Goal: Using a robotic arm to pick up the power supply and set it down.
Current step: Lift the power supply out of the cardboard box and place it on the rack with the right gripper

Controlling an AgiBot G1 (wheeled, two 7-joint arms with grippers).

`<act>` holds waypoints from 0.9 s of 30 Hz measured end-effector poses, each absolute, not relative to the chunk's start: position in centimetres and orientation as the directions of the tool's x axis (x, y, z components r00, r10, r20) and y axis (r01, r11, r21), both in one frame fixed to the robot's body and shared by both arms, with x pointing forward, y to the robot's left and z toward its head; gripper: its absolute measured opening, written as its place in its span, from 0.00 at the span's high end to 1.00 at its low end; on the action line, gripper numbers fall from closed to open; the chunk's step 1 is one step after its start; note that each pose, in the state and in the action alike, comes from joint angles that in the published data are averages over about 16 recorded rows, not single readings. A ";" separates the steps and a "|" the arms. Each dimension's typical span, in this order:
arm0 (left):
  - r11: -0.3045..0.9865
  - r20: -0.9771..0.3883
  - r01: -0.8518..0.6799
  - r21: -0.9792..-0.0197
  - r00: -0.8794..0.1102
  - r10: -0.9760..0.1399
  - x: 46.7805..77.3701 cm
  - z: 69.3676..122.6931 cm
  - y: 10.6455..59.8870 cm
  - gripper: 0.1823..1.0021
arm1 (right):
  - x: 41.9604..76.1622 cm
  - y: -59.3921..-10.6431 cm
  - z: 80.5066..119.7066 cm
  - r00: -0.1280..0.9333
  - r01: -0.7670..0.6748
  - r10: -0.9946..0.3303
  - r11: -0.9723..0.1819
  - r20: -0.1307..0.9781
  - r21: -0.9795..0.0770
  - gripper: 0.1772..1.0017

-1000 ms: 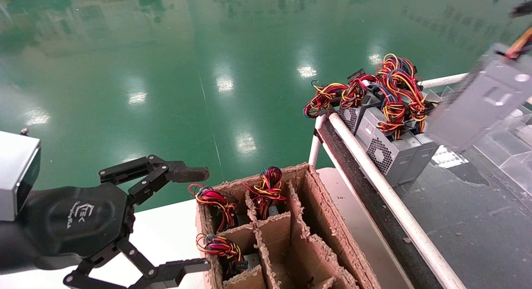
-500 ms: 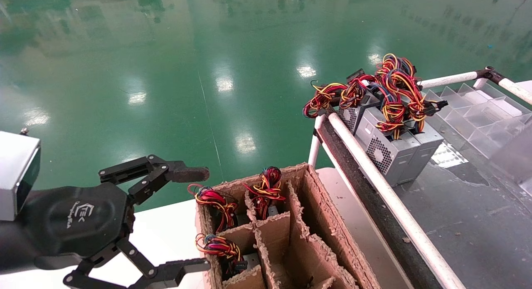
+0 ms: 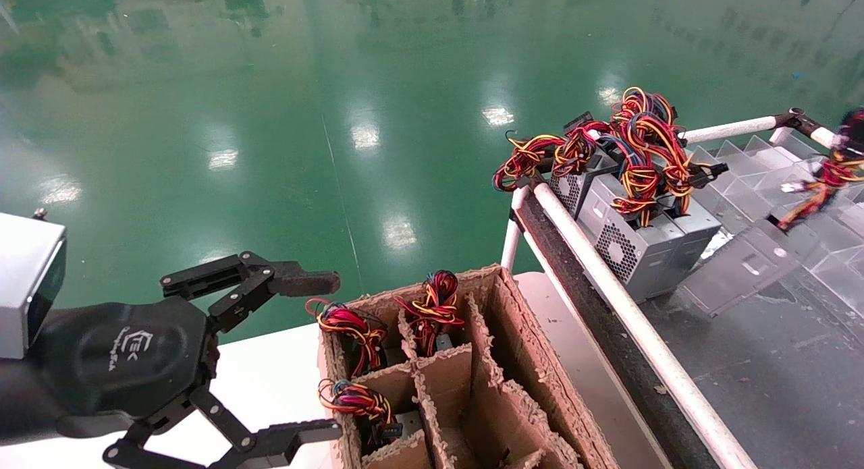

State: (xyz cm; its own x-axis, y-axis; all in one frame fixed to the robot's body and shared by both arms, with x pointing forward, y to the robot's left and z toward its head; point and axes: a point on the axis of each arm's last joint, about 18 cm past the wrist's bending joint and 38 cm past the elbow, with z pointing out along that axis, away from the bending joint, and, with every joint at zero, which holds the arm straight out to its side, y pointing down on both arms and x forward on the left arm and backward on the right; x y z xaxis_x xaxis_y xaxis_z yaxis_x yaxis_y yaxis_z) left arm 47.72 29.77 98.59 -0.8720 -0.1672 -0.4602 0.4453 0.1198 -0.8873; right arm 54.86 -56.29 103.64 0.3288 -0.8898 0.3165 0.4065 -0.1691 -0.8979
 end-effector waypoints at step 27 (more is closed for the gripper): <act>0.120 -0.460 0.445 -0.887 -0.872 -0.167 47.7 98.6 29.8 0.00 | 58.3 -55.5 103.9 0.276 0.352 -0.903 -0.224 0.329 -0.909 0.92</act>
